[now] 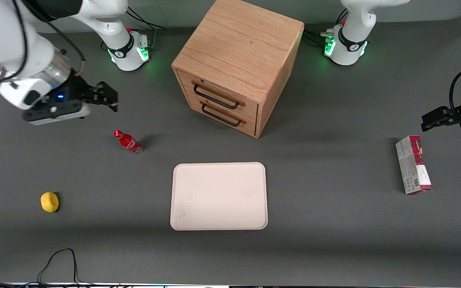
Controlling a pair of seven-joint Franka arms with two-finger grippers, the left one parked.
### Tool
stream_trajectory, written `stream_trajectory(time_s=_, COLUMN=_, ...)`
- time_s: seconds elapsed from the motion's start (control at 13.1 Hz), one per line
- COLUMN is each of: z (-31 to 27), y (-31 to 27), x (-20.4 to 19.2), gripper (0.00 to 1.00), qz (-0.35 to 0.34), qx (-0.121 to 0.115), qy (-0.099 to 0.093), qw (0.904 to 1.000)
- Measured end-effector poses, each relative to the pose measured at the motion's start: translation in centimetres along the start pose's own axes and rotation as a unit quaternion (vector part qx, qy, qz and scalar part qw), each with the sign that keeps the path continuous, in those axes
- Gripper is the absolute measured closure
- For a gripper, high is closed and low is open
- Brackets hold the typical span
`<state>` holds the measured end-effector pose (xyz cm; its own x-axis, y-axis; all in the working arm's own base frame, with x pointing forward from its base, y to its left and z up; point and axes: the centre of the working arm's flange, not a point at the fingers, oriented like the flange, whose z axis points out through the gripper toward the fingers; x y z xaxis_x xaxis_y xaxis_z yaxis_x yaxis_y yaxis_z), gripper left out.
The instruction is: Open upper drawer
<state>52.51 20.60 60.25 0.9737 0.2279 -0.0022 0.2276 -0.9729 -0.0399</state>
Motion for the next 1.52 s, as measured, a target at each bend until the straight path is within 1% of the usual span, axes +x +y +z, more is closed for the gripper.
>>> stream_trajectory(time_s=0.15, z=0.5, y=-6.6, x=-0.4, gripper=0.00, qz=-0.061, qx=0.009, qy=-0.004, qw=0.9981)
stream_trajectory(time_s=0.3, z=0.8, y=-12.1, x=-1.7, gripper=0.00, qz=-0.123, qx=0.017, qy=-0.009, qw=0.9922)
stream_trajectory(time_s=0.46, z=1.3, y=-15.1, x=-2.6, gripper=0.00, qz=-0.179, qx=0.024, qy=-0.016, qw=0.9834)
stream_trajectory(time_s=0.53, z=1.8, y=-16.2, x=-2.9, gripper=0.00, qz=-0.206, qx=0.028, qy=-0.024, qw=0.9779)
stream_trajectory(time_s=0.68, z=3.6, y=-18.2, x=-3.2, gripper=0.00, qz=-0.250, qx=0.042, qy=-0.045, qw=0.9663)
stream_trajectory(time_s=0.76, z=4.8, y=-19.0, x=-3.1, gripper=0.00, qz=-0.268, qx=0.054, qy=-0.058, qw=0.9602)
stream_trajectory(time_s=0.91, z=7.5, y=-19.4, x=-2.2, gripper=0.00, qz=-0.313, qx=0.083, qy=-0.081, qw=0.9428)
stream_trajectory(time_s=0.99, z=8.9, y=-19.2, x=-1.4, gripper=0.00, qz=-0.333, qx=0.097, qy=-0.088, qw=0.9337)
stream_trajectory(time_s=1.14, z=11.7, y=-18.7, x=0.0, gripper=0.00, qz=-0.359, qx=0.120, qy=-0.101, qw=0.9200)
stream_trajectory(time_s=1.22, z=13.0, y=-18.5, x=0.5, gripper=0.00, qz=-0.368, qx=0.131, qy=-0.105, qw=0.9148)
stream_trajectory(time_s=1.29, z=14.0, y=-18.4, x=1.0, gripper=0.00, qz=-0.372, qx=0.139, qy=-0.108, qw=0.9114)
stream_trajectory(time_s=1.52, z=16.0, y=-18.6, x=1.6, gripper=0.00, qz=-0.375, qx=0.153, qy=-0.112, qw=0.9074)
